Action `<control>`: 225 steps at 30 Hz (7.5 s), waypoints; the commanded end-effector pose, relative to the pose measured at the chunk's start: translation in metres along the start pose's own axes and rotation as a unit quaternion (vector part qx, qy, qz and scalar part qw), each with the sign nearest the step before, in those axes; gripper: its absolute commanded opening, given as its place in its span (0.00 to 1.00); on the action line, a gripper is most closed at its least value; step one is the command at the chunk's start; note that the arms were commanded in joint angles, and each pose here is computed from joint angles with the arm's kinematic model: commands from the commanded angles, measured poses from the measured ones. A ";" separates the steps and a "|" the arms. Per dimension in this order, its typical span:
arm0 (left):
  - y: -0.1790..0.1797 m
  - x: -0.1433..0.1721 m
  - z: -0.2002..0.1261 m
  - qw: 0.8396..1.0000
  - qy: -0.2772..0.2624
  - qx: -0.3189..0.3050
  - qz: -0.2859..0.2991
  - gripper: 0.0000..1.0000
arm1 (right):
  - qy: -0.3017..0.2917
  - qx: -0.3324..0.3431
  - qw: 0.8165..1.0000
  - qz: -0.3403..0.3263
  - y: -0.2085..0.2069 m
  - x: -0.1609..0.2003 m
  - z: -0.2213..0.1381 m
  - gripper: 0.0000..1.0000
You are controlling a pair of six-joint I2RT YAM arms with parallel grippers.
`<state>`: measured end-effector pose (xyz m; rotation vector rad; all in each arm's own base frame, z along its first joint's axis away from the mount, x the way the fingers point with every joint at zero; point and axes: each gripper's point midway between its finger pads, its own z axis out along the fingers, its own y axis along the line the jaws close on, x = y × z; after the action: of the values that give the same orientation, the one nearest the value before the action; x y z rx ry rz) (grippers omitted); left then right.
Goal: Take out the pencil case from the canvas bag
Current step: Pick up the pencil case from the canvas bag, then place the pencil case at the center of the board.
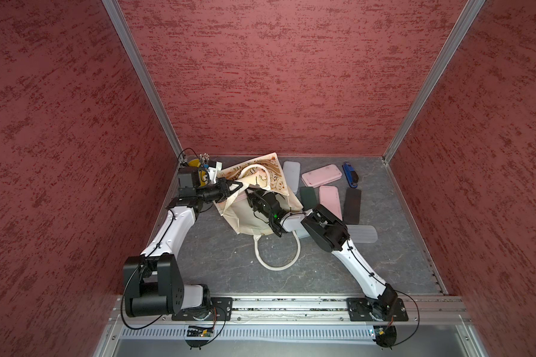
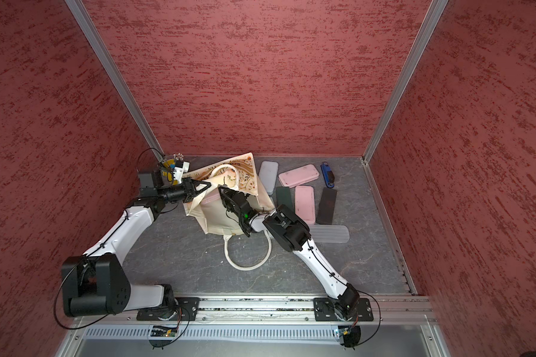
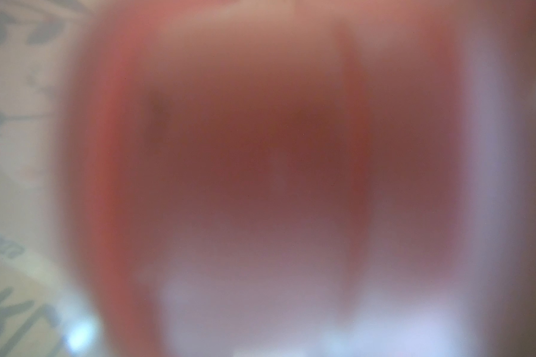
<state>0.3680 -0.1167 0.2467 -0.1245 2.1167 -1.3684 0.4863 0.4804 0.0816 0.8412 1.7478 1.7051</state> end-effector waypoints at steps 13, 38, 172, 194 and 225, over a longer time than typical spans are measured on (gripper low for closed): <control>-0.003 -0.002 -0.002 1.000 -0.009 -0.002 0.004 0.03 | 0.034 -0.066 0.997 0.007 0.075 0.030 -0.018 0.17; -0.003 -0.001 -0.002 1.000 -0.008 -0.003 0.004 0.03 | 0.053 -0.074 0.996 -0.002 0.110 0.062 -0.073 0.16; -0.001 0.010 0.011 1.000 0.018 -0.009 0.005 0.03 | -0.125 0.174 0.960 -0.181 0.060 -0.073 -0.413 0.00; 0.005 0.011 0.013 1.000 0.023 -0.013 -0.003 0.03 | -0.210 0.309 0.926 -0.057 -0.011 -0.096 -0.451 0.00; -0.004 0.016 0.018 0.999 0.030 -0.011 0.005 0.03 | -0.259 0.322 0.910 0.034 -0.031 -0.104 -0.482 0.54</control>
<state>0.3662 -0.1300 0.2307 -0.1178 2.1780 -1.3455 0.1891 0.0963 0.0667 1.4621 1.9296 0.8254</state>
